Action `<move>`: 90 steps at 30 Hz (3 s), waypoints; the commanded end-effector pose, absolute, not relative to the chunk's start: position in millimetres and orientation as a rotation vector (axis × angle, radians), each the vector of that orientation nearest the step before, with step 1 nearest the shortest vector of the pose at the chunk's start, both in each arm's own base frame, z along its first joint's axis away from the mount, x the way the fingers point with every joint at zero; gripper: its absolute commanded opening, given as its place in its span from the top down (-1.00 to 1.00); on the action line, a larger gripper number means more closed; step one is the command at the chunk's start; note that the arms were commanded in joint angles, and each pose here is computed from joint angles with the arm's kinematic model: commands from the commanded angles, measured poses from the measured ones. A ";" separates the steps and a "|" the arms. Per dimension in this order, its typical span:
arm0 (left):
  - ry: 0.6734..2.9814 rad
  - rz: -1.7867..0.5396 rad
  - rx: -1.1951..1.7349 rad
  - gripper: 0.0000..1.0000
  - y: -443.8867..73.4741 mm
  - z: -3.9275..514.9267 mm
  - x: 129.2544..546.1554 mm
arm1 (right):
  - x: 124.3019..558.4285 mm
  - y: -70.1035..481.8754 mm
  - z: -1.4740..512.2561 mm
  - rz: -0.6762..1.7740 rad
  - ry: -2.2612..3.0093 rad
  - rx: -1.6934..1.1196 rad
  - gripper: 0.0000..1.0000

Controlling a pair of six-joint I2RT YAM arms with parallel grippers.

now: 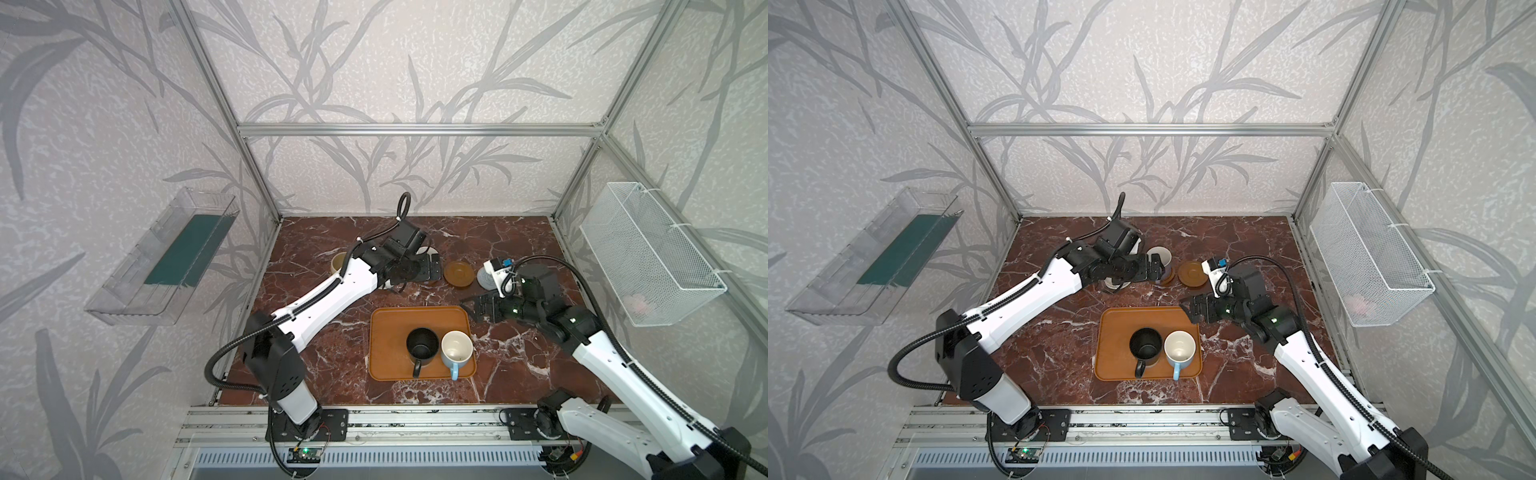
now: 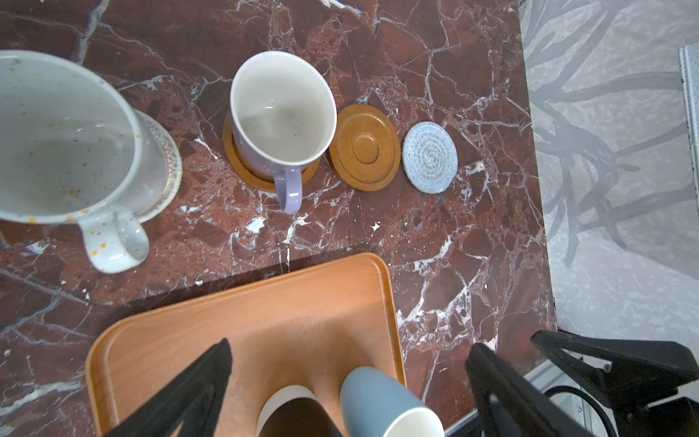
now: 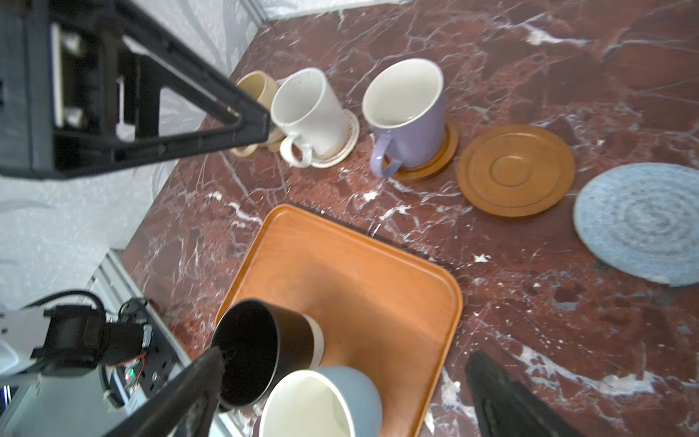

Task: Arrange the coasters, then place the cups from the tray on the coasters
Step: 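Lower the right gripper to the black mug while the left gripper nears the tray, then close the right gripper on the black mug's handle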

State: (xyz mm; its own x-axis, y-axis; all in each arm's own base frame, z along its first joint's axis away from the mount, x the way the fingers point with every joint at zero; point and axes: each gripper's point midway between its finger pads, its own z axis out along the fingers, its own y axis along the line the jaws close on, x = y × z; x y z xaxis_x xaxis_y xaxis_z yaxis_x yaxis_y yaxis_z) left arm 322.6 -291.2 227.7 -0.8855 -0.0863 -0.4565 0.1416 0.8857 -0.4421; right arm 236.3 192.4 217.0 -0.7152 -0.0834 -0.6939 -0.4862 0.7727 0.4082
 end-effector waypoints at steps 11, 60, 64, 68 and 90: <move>2.590 -0.799 -0.008 -0.95 -228.4 221.0 255.8 | 158.8 225.8 198.3 0.390 2.358 -0.750 -0.76; 2.689 -0.685 -0.532 -0.87 -145.9 127.7 202.7 | 117.3 327.6 84.8 0.180 2.625 -0.837 0.32; 2.701 -0.673 -0.510 -0.87 -146.6 128.9 204.3 | 115.5 322.2 84.1 0.172 2.647 -0.806 0.43; 2.710 -0.677 -0.492 -0.87 -149.3 129.2 205.8 | 114.7 308.3 86.6 0.134 2.658 -0.784 0.43; 2.713 -0.696 -0.498 -0.86 -150.5 120.8 203.6 | 129.6 320.9 74.1 0.107 2.662 -0.763 0.08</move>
State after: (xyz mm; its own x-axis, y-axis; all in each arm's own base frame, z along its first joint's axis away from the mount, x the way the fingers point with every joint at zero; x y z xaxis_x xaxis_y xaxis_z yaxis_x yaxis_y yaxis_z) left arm 203.8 -152.6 122.7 -0.8989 -0.3943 -0.1913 -0.2542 0.8246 -0.5053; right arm 115.5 321.3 68.9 -0.7734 -0.5316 -0.3454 -0.5641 0.8256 -0.0077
